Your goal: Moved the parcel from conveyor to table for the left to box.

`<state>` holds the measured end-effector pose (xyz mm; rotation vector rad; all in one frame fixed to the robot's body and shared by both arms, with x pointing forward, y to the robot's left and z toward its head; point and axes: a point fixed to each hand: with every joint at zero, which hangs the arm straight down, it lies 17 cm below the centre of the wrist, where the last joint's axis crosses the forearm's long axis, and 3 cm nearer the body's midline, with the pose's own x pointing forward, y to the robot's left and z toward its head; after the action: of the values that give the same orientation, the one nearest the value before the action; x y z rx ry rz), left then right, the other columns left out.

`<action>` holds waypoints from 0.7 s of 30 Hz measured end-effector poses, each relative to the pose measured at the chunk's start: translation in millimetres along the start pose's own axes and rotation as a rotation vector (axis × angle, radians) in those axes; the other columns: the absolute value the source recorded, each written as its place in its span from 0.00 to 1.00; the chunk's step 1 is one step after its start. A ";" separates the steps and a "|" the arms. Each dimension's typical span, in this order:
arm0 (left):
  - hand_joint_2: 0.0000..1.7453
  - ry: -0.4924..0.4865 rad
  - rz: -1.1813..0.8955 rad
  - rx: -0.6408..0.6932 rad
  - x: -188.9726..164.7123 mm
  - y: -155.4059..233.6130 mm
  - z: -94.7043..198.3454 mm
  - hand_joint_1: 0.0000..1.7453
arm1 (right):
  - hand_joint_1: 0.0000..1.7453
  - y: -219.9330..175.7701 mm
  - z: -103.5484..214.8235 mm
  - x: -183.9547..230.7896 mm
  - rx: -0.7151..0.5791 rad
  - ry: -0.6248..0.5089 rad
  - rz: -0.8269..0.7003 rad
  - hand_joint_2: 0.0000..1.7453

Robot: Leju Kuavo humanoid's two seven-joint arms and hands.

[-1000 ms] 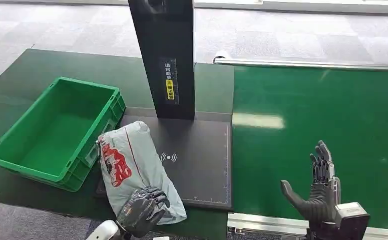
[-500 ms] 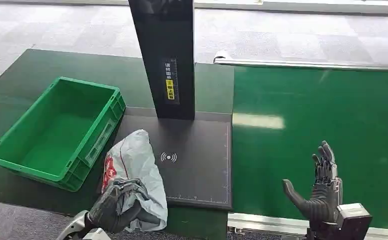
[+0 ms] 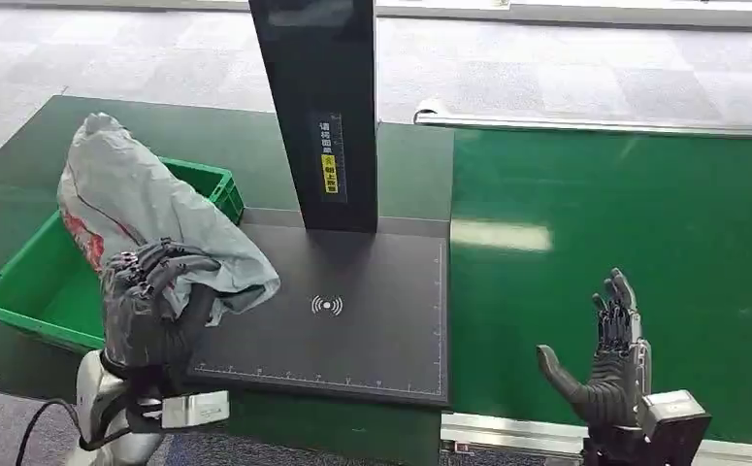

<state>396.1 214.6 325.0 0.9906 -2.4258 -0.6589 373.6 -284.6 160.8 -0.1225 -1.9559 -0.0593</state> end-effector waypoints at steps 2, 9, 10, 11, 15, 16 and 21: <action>1.00 0.024 -0.066 0.014 -20.9 5.7 -12.7 1.00 | 0.00 1.6 -2.5 1.3 0.000 -0.002 -0.006 1.00; 1.00 0.224 -0.289 -0.018 -151.4 19.3 -28.4 1.00 | 0.00 5.3 -13.6 6.7 0.002 -0.016 -0.020 1.00; 1.00 0.253 -0.310 -0.027 -167.6 20.8 -27.7 1.00 | 0.00 5.6 -14.6 7.3 0.004 -0.018 -0.021 1.00; 1.00 0.284 -0.335 -0.043 -184.6 21.2 -24.8 1.00 | 0.00 7.1 -15.3 8.1 0.007 -0.020 -0.023 1.00; 1.00 0.384 -0.402 -0.096 -229.8 18.7 -11.0 1.00 | 0.00 9.7 -16.3 8.9 0.013 -0.021 -0.027 1.00; 1.00 0.407 -0.425 -0.111 -238.5 17.7 -7.4 1.00 | 0.00 9.9 -16.4 8.9 0.013 -0.021 -0.027 1.00; 1.00 0.566 -0.538 -0.218 -287.9 13.6 26.1 0.00 | 0.00 14.2 -16.0 7.3 0.023 -0.010 -0.029 1.00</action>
<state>561.3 440.4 251.1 1.5076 -1.5715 -0.6779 387.2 -271.7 173.4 -0.0796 -1.9678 -0.0550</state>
